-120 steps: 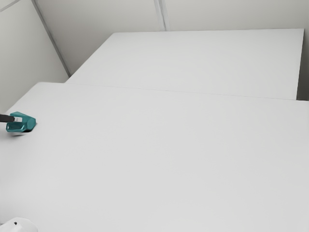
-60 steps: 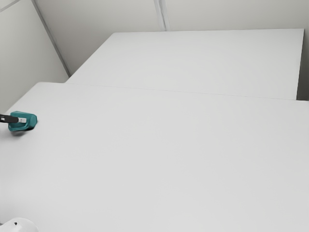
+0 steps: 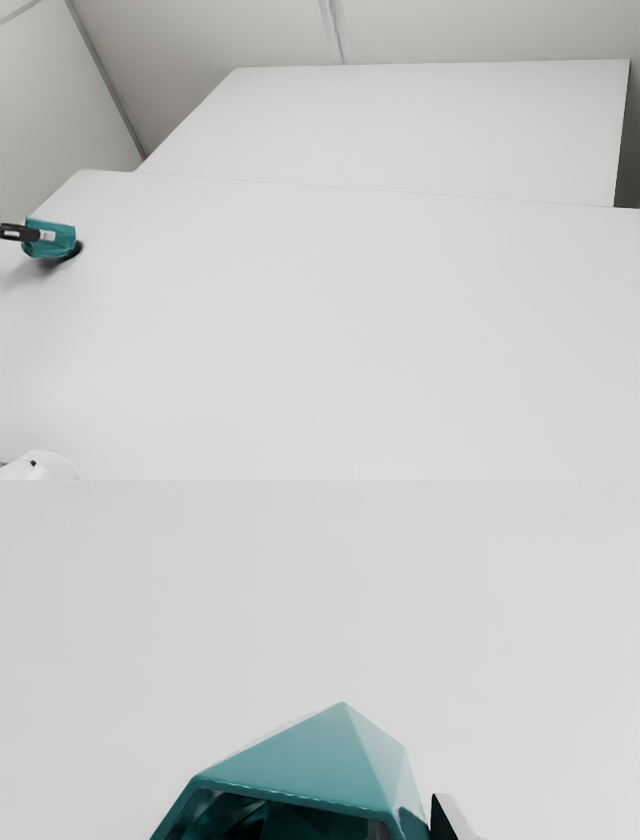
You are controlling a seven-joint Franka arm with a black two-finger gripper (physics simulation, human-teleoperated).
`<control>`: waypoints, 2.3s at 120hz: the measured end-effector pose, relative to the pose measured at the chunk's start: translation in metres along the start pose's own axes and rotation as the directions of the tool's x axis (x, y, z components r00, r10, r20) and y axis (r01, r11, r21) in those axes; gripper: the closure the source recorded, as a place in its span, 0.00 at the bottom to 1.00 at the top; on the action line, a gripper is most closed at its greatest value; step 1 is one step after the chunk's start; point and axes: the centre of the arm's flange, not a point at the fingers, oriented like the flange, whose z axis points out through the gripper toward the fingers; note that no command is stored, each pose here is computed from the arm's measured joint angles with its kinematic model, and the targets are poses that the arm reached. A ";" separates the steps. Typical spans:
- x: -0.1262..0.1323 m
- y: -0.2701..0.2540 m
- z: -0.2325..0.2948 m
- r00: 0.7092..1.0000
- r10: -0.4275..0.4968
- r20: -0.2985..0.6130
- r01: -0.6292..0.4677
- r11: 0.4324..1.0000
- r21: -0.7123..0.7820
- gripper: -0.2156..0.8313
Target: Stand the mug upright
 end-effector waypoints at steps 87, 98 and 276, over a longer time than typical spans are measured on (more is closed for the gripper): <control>0.136 0.122 -0.029 0.936 0.166 0.309 -0.197 0.978 0.070 0.96; 0.158 0.153 -0.016 0.908 0.170 0.383 -0.215 0.973 0.078 0.96; 0.150 0.529 0.065 0.726 -0.087 0.682 -0.095 0.970 0.225 0.96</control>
